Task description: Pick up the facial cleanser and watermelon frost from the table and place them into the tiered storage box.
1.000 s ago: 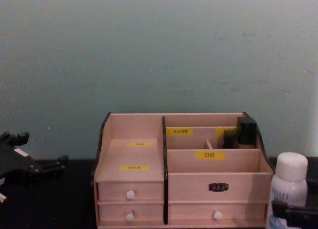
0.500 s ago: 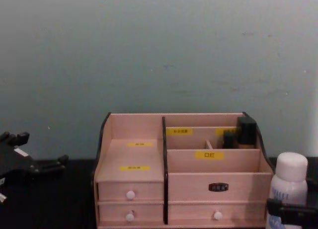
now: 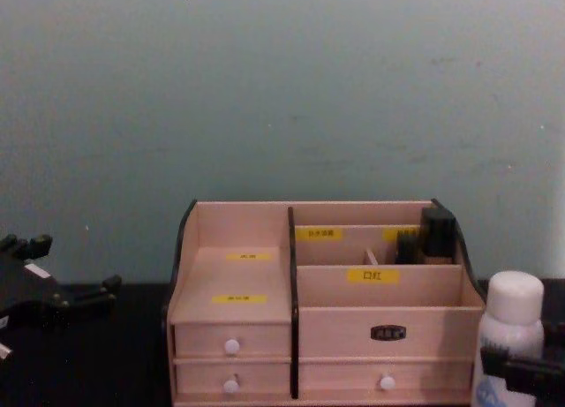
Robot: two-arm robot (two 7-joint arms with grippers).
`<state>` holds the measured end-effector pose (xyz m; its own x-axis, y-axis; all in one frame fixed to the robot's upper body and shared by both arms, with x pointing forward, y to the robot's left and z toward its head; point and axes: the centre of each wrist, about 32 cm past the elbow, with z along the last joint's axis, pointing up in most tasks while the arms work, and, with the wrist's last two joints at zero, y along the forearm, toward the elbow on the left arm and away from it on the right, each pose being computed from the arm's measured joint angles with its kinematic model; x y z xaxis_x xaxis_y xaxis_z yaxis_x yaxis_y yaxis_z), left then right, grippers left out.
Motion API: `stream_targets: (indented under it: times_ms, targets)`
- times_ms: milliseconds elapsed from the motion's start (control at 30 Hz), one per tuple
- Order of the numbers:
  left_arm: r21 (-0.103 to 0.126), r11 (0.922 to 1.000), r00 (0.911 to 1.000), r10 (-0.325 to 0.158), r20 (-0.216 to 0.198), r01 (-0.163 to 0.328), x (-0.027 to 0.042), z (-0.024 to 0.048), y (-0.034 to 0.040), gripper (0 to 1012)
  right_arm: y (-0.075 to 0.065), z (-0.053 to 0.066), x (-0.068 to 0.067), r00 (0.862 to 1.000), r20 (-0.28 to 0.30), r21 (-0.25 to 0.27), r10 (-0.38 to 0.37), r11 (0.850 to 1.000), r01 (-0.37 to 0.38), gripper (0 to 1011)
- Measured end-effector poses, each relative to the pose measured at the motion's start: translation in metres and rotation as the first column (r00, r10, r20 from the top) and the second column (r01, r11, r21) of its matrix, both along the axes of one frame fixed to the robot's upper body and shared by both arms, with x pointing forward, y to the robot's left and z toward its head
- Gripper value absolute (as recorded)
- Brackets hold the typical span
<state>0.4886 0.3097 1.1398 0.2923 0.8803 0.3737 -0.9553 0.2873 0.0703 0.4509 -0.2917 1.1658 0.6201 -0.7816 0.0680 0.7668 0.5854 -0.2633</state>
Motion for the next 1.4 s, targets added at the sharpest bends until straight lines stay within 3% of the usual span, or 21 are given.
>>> stream_targets:
  times_ms: [167, 800, 1033, 1400]
  targets:
    - [0.000, 1.0000, 1.0000, 0.000, 0.000, 0.000, 0.0000, 0.0000, 0.0000, 1001, 0.000, 0.000, 0.000, 1.000, 0.000, 0.000, 0.000, 1.000, 0.000, 599]
    - [0.000, 1.0000, 1.0000, 0.000, 0.000, 0.000, 0.0000, 0.0000, 0.0000, 1001, -0.005, 0.004, -0.003, 1.000, 0.016, 0.020, -0.005, 1.000, 0.005, 593]
    - [0.000, 1.0000, 1.0000, 0.000, 0.000, 0.000, 0.0000, 0.0000, 0.0000, 1001, -0.014, 0.018, -0.011, 0.998, 0.055, 0.044, -0.009, 0.999, 0.006, 592]
    - [0.000, 1.0000, 1.0000, 0.000, 0.000, 0.000, 0.0000, 0.0000, 0.0000, 1001, -0.022, 0.053, -0.016, 0.995, 0.103, 0.113, 0.002, 0.993, -0.013, 593]
